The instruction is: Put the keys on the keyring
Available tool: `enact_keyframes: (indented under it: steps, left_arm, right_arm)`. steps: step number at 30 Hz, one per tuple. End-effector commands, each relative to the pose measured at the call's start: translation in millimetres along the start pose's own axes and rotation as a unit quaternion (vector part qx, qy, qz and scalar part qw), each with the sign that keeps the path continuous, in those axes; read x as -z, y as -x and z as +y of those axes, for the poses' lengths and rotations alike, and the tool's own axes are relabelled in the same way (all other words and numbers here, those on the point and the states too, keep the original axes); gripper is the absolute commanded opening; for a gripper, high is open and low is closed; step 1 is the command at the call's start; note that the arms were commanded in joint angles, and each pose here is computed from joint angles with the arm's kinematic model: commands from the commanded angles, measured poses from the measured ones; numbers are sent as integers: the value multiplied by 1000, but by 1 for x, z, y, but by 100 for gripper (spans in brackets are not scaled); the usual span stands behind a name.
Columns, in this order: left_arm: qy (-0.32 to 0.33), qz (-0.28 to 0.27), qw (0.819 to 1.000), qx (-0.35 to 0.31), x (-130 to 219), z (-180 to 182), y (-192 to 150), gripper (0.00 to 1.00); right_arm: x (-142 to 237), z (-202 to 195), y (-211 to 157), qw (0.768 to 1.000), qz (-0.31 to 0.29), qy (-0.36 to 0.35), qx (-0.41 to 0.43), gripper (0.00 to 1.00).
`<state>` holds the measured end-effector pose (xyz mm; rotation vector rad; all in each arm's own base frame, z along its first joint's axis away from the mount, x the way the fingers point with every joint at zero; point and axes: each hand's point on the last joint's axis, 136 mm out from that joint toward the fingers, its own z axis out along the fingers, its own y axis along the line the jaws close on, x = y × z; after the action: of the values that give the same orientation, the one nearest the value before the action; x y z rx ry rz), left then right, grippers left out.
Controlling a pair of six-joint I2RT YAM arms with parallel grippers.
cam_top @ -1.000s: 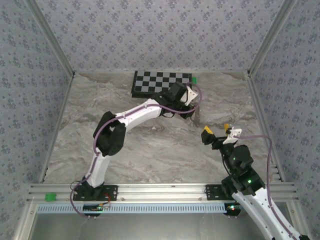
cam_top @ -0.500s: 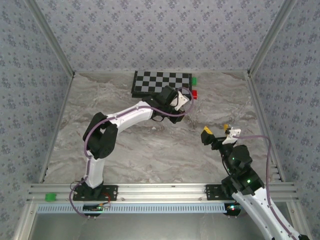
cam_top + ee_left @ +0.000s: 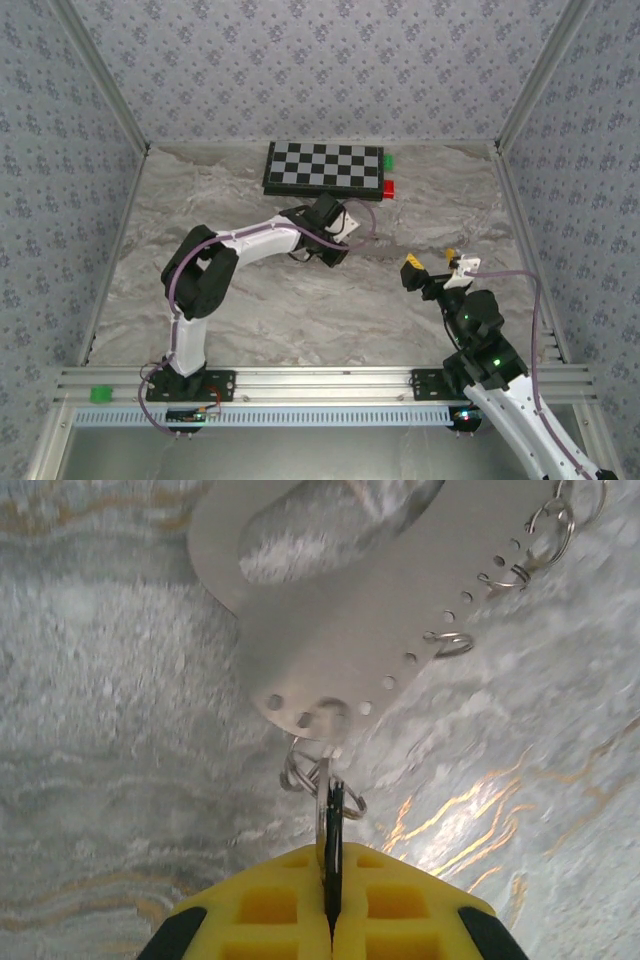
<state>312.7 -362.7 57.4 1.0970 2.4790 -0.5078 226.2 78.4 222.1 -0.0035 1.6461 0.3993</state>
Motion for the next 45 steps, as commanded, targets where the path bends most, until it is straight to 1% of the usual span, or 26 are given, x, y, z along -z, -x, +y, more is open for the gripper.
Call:
enact_keyframes:
  steps: [1,14,21,30,32,37,45]
  left_arm:
    - [21,-21,1000,-10,18,7,8,0]
    - [44,23,999,-8,9,22,-23,0]
    - [47,45,998,2,7,27,-41,2]
    - [53,53,997,14,8,30,-52,5]
    - [55,55,997,16,9,31,-53,9]
    - [50,46,998,18,14,28,-51,24]
    - [48,32,998,20,30,24,-48,31]
  right_arm:
    - [-1,1,2,1000,-7,3,-10,100]
    - [-1,0,0,1000,-6,3,-13,100]
    - [-3,1,-3,1000,-1,6,-14,100]
    - [-3,1,-2,1000,-2,7,-14,100]
    - [-3,2,-1,1000,-4,8,-14,100]
    - [-3,2,0,1000,-5,9,-15,99]
    - [-3,3,0,1000,-4,10,-14,99]
